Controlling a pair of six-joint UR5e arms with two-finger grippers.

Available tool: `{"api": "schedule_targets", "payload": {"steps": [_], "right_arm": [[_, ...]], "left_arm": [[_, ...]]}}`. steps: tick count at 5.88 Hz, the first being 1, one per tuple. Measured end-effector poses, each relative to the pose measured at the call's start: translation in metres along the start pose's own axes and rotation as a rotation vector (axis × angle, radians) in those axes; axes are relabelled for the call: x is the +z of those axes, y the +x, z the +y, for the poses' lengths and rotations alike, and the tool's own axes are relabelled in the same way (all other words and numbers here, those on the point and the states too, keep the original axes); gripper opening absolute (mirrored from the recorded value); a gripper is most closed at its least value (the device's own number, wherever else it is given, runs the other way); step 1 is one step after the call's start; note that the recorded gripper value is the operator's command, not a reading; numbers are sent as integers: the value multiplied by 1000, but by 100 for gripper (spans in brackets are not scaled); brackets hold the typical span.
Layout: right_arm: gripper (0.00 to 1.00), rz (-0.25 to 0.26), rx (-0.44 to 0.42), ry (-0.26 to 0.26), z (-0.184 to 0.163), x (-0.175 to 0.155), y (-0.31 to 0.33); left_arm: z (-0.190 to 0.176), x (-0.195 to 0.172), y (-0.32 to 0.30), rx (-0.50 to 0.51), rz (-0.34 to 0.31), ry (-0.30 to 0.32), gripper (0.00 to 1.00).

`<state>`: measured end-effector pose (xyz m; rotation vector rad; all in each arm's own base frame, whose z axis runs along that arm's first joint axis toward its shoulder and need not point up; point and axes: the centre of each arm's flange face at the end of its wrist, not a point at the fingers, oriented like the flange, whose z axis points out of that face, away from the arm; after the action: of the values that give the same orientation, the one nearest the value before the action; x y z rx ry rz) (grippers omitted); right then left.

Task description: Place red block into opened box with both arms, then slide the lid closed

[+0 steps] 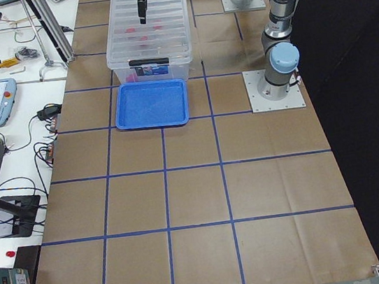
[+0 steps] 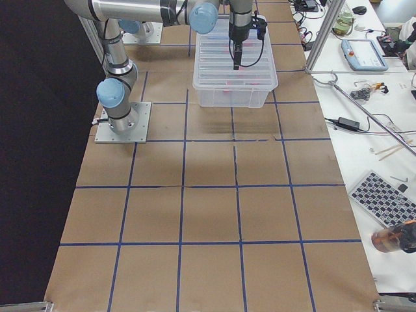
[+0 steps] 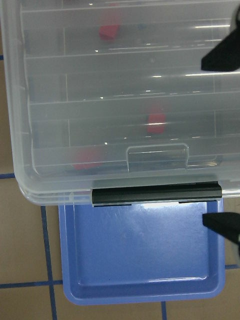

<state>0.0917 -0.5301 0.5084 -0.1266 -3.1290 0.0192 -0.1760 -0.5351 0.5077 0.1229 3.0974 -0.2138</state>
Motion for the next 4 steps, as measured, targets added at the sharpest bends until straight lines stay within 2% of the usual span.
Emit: {"api": "schedule_targets", "payload": {"steps": [2,4], "right_arm": [[100,-6,6,-43,12,-12,-45],[100,-12,9,-49,12,-11,-54]], "left_arm": [[0,-1,0,-1,1,3,99],[0,-1,0,-2,0,3,98]]}}
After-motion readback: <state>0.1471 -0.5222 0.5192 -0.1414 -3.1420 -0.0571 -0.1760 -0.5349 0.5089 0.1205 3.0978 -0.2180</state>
